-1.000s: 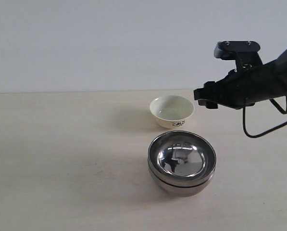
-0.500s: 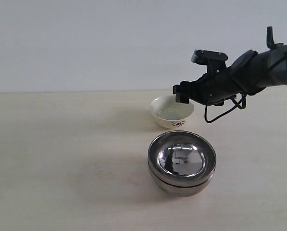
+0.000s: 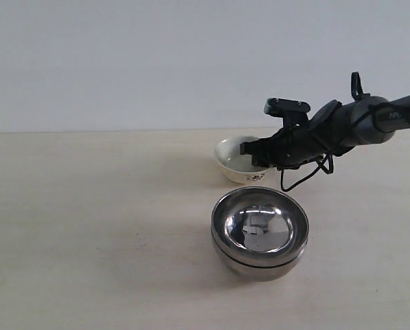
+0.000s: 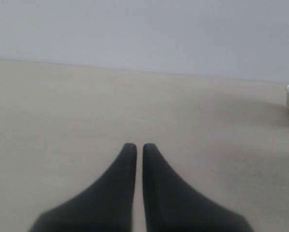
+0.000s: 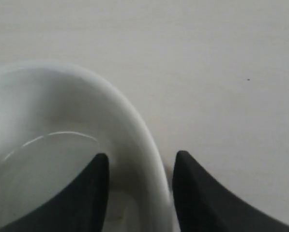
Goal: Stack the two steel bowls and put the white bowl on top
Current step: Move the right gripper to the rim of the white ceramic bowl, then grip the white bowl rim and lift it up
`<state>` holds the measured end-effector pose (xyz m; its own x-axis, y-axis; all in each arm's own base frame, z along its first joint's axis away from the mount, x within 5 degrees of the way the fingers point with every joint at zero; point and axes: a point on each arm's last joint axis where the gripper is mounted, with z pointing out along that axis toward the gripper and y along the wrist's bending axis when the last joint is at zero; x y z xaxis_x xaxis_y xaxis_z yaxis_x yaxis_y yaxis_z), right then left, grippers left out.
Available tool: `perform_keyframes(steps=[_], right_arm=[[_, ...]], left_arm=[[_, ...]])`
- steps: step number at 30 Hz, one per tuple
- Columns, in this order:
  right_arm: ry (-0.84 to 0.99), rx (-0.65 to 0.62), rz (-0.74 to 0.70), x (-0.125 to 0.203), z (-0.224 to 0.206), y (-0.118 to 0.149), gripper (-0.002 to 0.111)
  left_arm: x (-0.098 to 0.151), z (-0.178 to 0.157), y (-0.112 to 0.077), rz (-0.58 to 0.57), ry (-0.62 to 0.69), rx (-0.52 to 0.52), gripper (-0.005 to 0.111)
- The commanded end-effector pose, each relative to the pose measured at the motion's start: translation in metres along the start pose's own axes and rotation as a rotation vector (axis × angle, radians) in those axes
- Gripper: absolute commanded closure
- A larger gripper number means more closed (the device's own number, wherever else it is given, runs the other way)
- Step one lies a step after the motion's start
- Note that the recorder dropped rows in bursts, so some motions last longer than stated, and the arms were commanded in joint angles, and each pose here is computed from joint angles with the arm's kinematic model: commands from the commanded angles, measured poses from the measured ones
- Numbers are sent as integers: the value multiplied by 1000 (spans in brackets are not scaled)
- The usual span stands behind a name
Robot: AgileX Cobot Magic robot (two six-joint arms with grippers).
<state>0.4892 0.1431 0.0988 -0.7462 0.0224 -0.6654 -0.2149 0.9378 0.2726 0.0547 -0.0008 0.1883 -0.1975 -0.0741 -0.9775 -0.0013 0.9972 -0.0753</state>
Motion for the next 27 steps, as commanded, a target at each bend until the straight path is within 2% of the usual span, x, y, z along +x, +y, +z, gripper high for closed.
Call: perform_keyframes(steps=[1,2,3,9,16,20,27], right_arm=[[13,-16,-32,0,-1,3,96],[15,-20,-40,-1,-1,3,106],[14,-23,-43,-2,-3,4,108],[-16,-61,-57,-22,-27,15,108],[-31,-222,-117,-62,-105,53,108],[-28,-296,-152,-74,-145,69,108],[-81,-292,-186,-72,-202,78,108]], left_arm=[[1,0,0,-8,-1,-3,103],[1,0,0,-8,-1,-3,103],[1,0,0,-8,-1,-3,103],[1,0,0,-8,-1,-3,103],[1,0,0,-8,-1,-3,103],[1,0,0,-8,-1,-3,103],[1,0,0,-8,-1,-3,103]])
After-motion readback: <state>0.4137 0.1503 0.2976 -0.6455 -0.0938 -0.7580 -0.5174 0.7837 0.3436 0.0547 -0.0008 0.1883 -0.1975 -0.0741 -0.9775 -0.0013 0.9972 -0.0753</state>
